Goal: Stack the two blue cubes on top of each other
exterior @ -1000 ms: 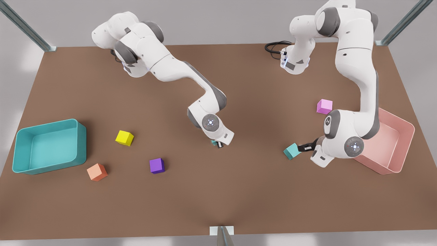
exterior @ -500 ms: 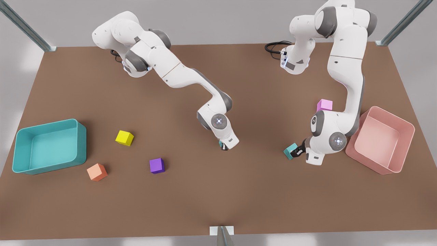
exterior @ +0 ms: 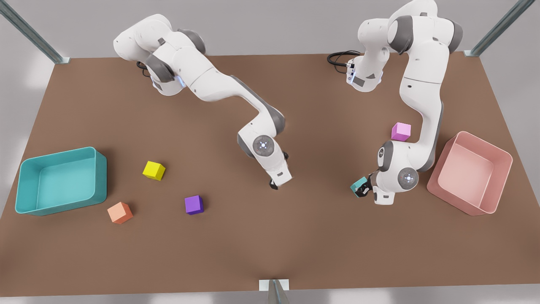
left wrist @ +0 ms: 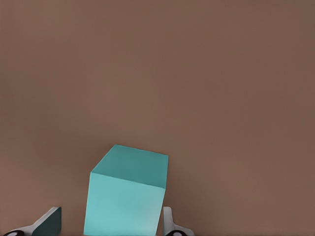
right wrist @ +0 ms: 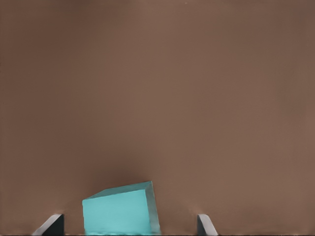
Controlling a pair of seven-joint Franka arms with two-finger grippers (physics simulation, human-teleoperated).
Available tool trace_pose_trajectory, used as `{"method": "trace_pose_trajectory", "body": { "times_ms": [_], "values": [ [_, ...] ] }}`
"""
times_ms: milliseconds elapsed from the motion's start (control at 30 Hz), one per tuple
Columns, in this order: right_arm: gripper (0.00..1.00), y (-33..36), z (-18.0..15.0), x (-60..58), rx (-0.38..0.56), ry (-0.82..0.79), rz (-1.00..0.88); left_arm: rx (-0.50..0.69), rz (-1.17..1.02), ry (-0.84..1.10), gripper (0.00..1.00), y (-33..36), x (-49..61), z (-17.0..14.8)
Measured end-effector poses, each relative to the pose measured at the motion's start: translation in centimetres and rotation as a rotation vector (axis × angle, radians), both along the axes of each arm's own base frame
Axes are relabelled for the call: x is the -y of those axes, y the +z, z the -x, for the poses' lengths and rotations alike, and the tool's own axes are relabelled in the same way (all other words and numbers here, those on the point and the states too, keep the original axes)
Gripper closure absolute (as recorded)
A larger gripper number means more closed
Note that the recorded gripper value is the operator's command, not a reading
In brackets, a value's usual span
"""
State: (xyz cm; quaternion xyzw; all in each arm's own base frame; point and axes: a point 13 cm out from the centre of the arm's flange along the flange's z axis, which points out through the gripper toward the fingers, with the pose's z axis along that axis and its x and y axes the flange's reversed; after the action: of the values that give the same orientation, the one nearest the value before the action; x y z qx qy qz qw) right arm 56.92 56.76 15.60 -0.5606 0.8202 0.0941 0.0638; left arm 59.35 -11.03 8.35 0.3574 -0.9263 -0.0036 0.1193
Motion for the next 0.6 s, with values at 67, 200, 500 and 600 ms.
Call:
{"method": "trace_pose_trajectory", "body": {
  "times_ms": [67,200,500,600],
  "values": [
    [0.00,5.4,-2.6,2.5,0.020,-0.047,-0.015,0.001,0.001,0.000,0.00,-0.1,0.0,0.0],
    [0.00,13.6,-9.8,16.5,0.067,-0.232,0.097,0.005,0.004,-0.003,0.00,-1.3,0.1,-0.1],
    [0.00,25.9,-8.0,54.2,-0.146,-0.775,0.454,0.030,0.011,-0.013,0.39,-3.7,0.0,-0.6],
    [0.00,26.7,-6.5,58.4,-0.215,-0.854,0.407,0.042,0.007,-0.015,0.51,-3.7,0.0,-0.9]
  ]
}}
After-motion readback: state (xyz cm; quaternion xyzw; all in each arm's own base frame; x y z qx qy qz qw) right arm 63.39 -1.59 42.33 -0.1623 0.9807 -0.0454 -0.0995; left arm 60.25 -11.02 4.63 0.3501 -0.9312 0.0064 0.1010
